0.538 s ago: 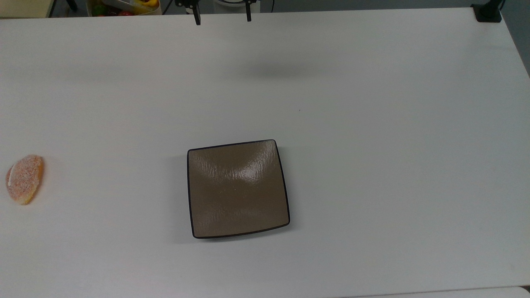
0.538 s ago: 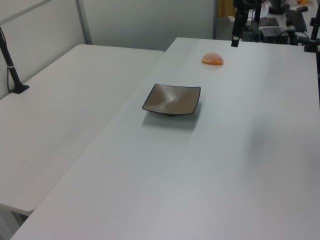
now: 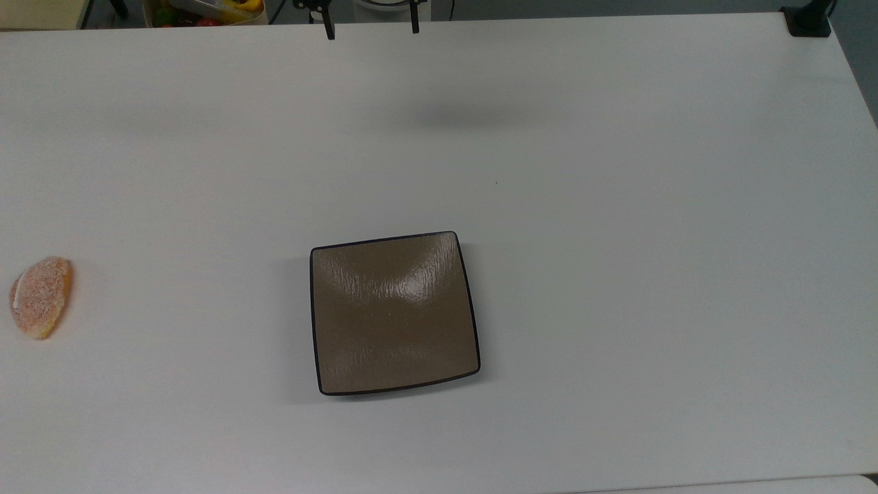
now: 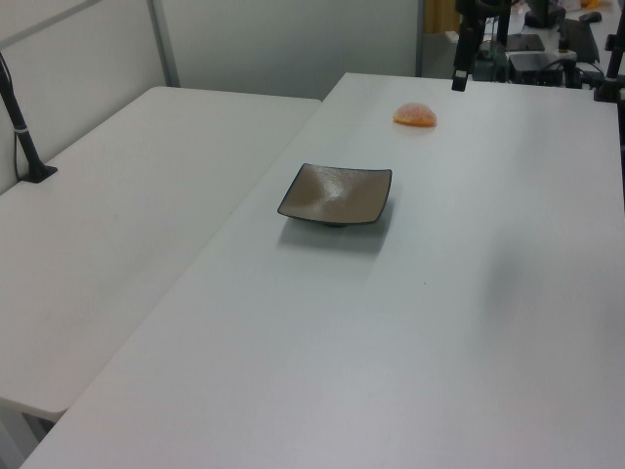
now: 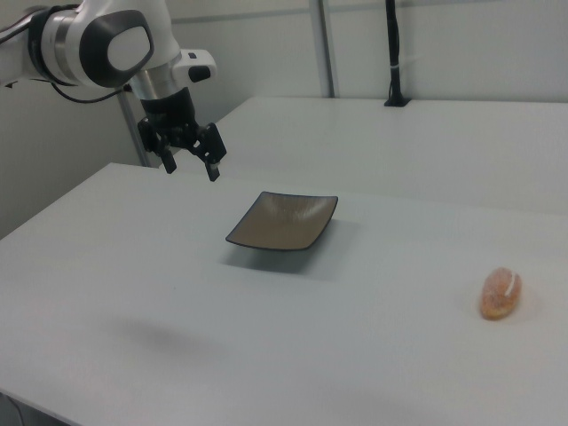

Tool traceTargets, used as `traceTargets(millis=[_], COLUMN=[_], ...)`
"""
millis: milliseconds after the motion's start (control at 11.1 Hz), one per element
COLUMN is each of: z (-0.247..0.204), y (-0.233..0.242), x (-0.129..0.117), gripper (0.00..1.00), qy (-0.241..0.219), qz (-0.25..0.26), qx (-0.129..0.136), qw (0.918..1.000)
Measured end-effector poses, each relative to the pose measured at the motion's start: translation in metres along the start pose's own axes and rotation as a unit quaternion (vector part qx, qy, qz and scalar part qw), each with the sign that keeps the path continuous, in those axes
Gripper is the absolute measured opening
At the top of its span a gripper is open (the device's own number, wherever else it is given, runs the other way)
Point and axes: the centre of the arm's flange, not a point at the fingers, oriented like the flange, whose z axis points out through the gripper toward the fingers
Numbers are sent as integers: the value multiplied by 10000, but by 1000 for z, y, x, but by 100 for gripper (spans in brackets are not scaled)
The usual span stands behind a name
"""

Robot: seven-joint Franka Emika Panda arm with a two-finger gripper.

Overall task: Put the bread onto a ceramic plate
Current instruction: 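Move the open gripper from above the plate toward the orange bread roll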

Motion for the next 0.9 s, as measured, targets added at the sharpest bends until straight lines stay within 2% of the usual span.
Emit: traceTargets(millis=[359, 538, 718, 897], z=[0, 0, 1, 2], y=[5, 9, 28, 48], x=[-4, -8, -11, -16], gripper=[100, 100, 100, 100], qy=[-113, -255, -327, -433], qz=[-78, -702, -1387, -1755], qx=[5, 27, 51, 91], qw=[9999, 9972, 9898, 9835])
